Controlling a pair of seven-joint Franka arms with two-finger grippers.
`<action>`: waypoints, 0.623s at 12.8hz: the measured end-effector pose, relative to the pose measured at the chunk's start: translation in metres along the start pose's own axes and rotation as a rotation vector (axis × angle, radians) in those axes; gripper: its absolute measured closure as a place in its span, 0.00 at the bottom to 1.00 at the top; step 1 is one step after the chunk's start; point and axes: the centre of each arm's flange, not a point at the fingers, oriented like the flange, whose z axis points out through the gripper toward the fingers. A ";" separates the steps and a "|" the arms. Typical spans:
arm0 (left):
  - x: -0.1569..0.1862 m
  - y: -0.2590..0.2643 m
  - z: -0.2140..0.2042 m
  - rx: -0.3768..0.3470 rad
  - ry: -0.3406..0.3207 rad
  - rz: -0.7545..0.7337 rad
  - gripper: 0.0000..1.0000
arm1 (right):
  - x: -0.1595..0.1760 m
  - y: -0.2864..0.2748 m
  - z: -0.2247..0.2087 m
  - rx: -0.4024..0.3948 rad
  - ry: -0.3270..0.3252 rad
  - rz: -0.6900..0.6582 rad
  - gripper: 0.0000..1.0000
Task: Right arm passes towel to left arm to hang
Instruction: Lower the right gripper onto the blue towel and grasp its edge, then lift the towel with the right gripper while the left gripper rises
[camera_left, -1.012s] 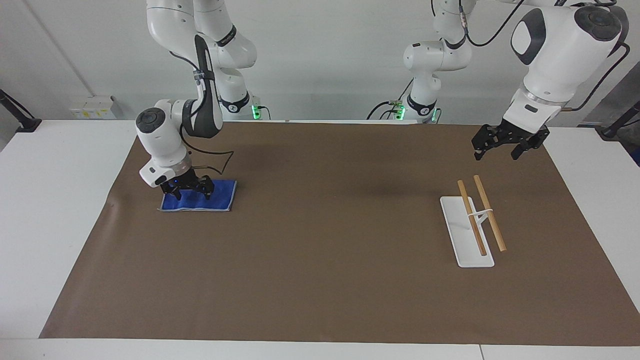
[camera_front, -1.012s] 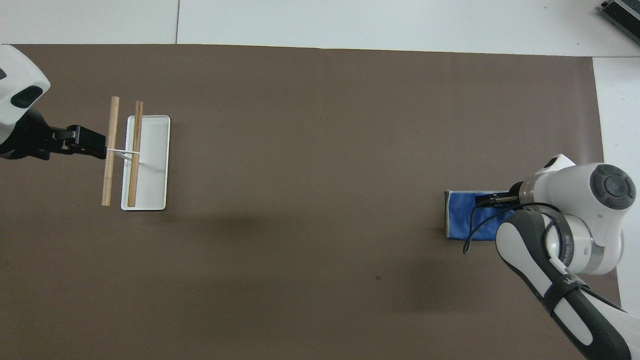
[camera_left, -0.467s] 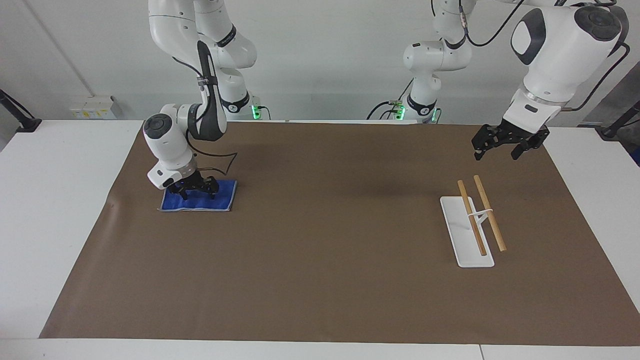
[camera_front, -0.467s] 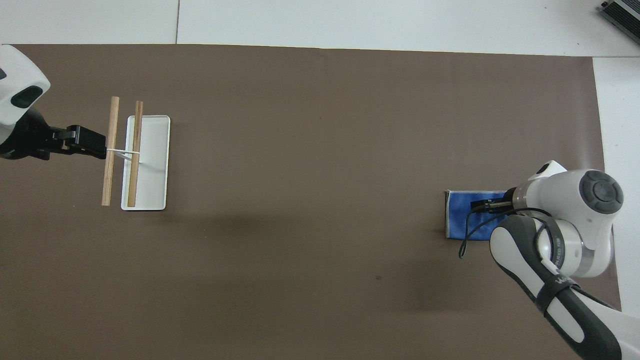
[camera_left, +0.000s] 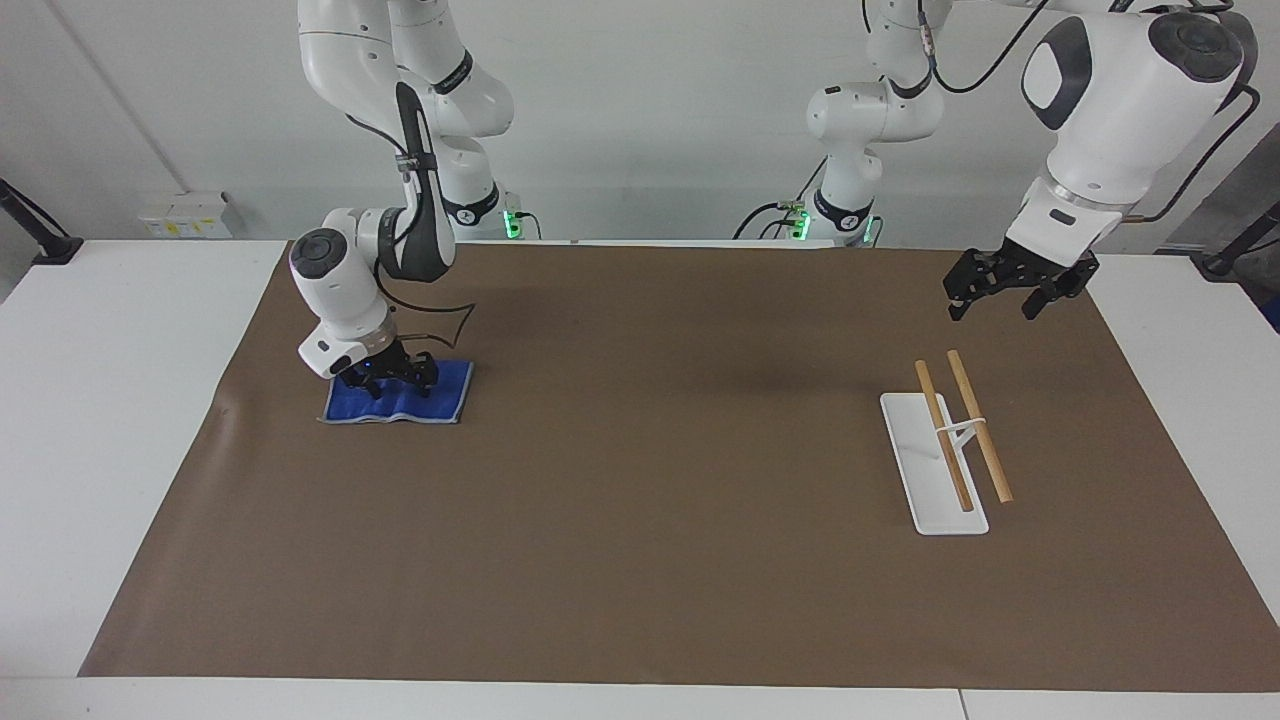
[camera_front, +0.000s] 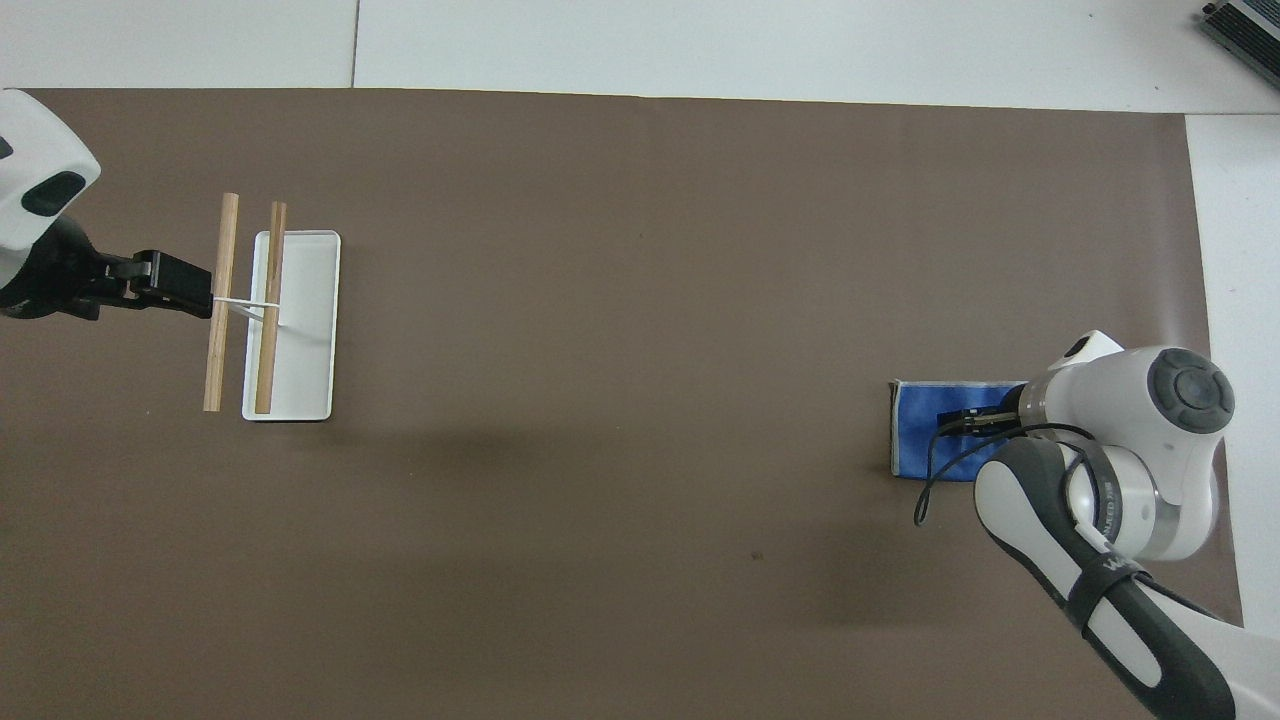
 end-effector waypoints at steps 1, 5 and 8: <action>0.000 0.000 0.000 0.000 0.000 0.000 0.00 | 0.000 -0.001 -0.001 0.000 0.003 -0.002 0.40; 0.000 0.000 0.000 0.000 0.000 0.000 0.00 | 0.001 -0.004 -0.004 -0.001 0.007 -0.007 0.85; 0.000 0.000 0.000 0.000 0.000 0.000 0.00 | 0.006 -0.013 -0.015 -0.002 0.032 0.009 0.85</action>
